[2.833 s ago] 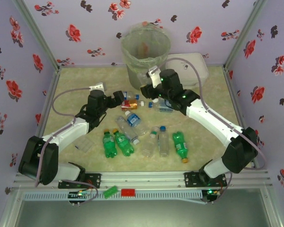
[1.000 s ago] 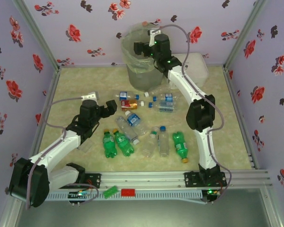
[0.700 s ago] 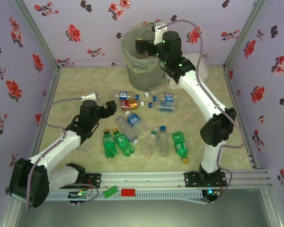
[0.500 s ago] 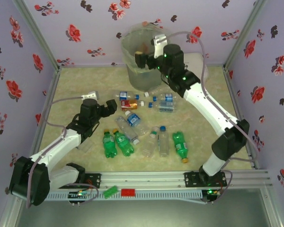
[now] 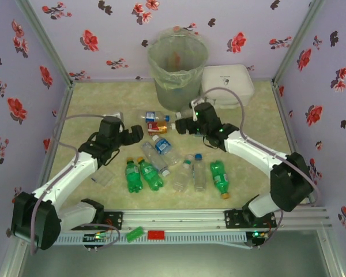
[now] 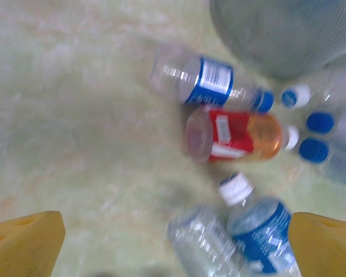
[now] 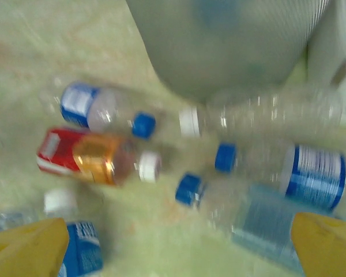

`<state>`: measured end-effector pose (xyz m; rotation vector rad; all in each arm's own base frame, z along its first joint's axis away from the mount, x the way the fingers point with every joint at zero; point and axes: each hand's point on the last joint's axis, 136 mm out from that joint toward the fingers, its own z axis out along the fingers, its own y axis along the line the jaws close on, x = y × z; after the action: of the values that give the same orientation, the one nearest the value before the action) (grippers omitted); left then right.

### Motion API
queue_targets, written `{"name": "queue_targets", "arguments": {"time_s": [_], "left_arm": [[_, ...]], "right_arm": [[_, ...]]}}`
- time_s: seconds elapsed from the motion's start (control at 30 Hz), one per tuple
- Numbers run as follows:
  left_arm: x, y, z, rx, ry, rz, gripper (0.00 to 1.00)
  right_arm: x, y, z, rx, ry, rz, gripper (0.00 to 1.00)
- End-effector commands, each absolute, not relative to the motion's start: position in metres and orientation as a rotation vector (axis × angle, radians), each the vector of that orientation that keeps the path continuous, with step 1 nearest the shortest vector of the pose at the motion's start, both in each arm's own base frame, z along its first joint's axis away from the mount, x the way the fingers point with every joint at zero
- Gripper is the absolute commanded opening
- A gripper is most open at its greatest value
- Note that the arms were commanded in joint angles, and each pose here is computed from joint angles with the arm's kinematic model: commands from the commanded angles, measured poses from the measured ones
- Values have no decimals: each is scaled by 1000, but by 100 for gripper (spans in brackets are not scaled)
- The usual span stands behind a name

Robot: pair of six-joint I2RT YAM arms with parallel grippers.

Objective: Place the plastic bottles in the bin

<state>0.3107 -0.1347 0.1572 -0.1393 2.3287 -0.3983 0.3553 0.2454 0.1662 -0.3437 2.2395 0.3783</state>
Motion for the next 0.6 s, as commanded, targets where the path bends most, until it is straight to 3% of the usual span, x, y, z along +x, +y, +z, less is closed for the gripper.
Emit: {"name": "queue_targets", "arguments": {"time_s": [0.0, 0.4, 0.57], "left_arm": [[267, -129, 135, -96, 2522, -338, 99], [168, -117, 86, -283, 2807, -263, 97], [152, -122, 71, -309, 2846, -292, 96]], "right_arm": [[357, 246, 168, -205, 2202, 412, 100], [379, 269, 165, -289, 2196, 362, 100], [380, 271, 162, -313, 2197, 350, 100]]}}
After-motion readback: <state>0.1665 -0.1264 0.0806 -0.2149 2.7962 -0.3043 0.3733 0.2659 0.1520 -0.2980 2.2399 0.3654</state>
